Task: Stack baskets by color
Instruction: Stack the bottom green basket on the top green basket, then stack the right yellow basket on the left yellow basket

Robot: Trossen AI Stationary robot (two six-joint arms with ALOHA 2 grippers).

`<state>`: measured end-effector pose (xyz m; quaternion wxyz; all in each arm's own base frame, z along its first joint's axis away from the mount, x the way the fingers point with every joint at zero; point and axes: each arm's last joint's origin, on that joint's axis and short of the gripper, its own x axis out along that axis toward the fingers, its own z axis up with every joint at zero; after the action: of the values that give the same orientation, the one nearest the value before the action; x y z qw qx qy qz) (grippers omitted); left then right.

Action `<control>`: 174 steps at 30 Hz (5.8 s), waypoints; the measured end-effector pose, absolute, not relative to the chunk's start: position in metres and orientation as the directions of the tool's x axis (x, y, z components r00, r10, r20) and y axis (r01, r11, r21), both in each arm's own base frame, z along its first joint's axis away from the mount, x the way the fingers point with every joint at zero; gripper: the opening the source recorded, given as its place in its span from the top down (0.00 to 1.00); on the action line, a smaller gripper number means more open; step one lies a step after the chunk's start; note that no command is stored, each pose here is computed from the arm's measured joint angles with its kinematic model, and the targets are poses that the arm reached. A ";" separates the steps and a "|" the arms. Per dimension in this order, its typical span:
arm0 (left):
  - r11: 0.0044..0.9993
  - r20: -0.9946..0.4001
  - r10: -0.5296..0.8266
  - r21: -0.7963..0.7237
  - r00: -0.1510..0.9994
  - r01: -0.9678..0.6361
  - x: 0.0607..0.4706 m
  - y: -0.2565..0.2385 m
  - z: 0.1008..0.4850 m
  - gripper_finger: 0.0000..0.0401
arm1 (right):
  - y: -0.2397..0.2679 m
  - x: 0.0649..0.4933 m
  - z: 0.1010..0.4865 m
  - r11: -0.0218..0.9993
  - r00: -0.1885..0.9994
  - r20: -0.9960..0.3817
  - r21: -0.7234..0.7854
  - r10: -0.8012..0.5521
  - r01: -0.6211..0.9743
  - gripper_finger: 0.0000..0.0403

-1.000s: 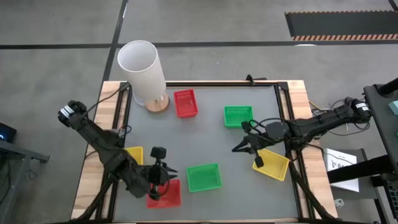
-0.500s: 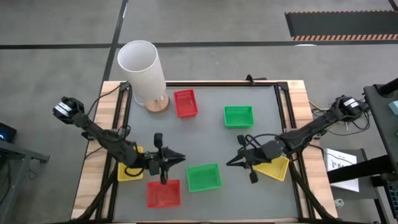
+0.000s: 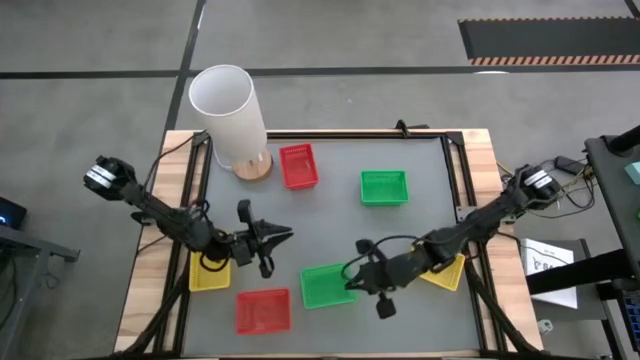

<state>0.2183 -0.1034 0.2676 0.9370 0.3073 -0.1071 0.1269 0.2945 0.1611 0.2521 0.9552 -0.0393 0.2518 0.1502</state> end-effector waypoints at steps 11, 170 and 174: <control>0.733 0.313 0.178 0.590 0.933 -0.338 0.216 -0.102 0.272 0.92 | 0.192 0.337 0.245 0.963 0.695 -0.688 0.019 0.206 -0.267 0.98; 0.769 0.311 0.172 0.551 0.935 -0.325 0.213 -0.101 0.273 0.92 | -0.004 0.241 0.253 0.992 0.425 -0.905 0.056 0.003 0.113 0.78; 0.790 0.309 0.171 0.525 0.936 -0.318 0.213 -0.101 0.272 0.92 | 0.026 0.239 0.255 0.991 0.428 -0.902 0.094 0.047 0.091 0.79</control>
<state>0.2131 -0.1009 0.2721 0.9379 0.2970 -0.1234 0.1304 0.2391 0.0258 0.2547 0.8426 0.0643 0.5345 -0.0130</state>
